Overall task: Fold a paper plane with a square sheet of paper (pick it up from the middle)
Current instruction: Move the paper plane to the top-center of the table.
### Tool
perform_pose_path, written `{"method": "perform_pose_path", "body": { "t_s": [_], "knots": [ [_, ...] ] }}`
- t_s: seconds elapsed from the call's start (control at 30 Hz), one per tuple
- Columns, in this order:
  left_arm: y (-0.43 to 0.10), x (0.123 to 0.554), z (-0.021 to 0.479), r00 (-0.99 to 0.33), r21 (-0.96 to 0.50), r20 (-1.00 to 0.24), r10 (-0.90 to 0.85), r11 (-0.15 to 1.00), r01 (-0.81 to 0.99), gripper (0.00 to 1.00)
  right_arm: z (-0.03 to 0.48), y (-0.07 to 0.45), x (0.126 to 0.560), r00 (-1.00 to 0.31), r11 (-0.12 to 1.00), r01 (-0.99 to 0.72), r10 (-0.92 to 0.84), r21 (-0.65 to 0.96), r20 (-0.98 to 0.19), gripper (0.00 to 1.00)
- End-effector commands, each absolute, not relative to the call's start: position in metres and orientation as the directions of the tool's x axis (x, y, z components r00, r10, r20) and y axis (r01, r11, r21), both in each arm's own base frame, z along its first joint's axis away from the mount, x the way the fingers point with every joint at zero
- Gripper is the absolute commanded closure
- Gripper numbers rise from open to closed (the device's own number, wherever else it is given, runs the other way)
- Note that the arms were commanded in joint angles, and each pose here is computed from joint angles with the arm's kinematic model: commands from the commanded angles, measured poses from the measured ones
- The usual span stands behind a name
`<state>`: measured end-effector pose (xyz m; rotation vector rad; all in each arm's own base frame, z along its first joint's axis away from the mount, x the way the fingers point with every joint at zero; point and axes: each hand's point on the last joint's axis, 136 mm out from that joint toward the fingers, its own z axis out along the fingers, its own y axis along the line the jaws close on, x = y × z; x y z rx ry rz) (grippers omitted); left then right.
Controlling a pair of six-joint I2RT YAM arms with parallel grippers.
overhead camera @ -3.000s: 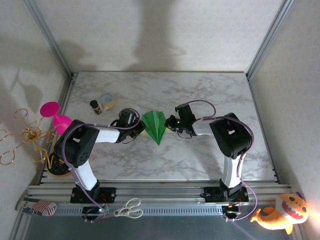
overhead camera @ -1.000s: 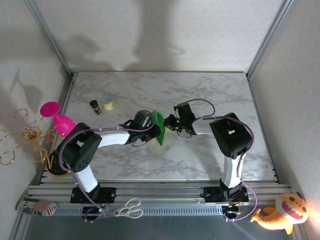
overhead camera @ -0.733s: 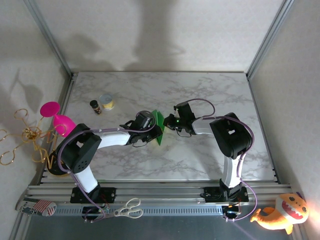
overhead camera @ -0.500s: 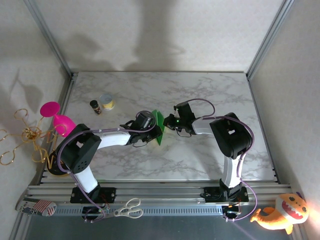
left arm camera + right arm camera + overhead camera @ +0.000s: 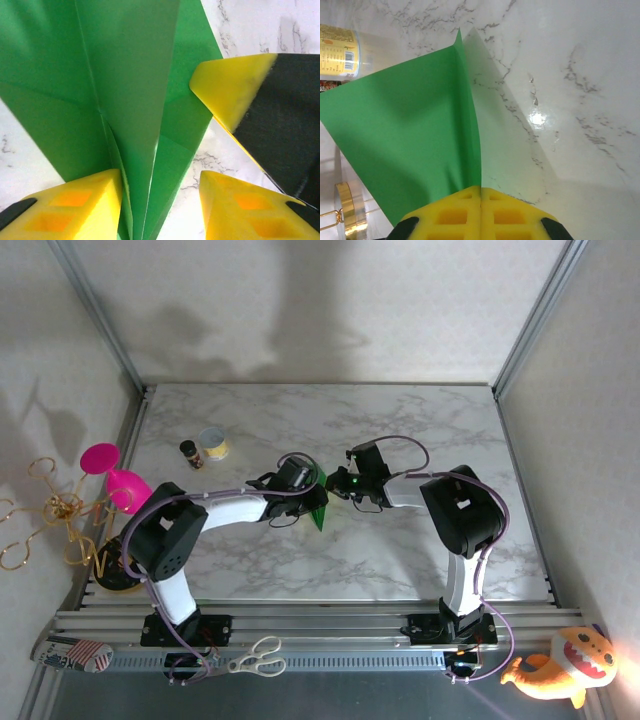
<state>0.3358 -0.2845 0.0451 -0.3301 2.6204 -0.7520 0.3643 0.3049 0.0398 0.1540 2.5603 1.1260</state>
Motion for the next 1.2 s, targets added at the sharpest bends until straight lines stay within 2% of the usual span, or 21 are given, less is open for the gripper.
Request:
{"method": "perform_pose_path", "body": {
  "t_s": [0.0, 0.3, 0.57, 1.17],
  "knots": [
    [-0.286, 0.333, 0.039, -0.907, -0.503, -0.319, -0.274, 0.860, -0.083, 0.55, 0.066, 0.314, 0.365, -0.935, 0.655, -0.085, 0.208, 0.751, -0.287, 0.94],
    [-0.284, 0.335, 0.034, -0.912, -0.460, -0.328, -0.246, 0.885, -0.073, 0.54, 0.068, 0.315, 0.365, -0.936, 0.655, -0.084, 0.206, 0.751, -0.285, 0.94],
    [-0.272, 0.340, 0.037, -0.890, -0.421, -0.351, -0.292, 0.898, -0.129, 0.67, 0.066, 0.314, 0.366, -0.937, 0.662, -0.079, 0.207, 0.745, -0.282, 0.94],
    [-0.275, 0.343, 0.025, -0.901, -0.392, -0.324, -0.288, 0.908, -0.149, 0.75, 0.068, 0.317, 0.366, -0.936, 0.659, -0.091, 0.198, 0.747, -0.289, 0.94]
  ]
}}
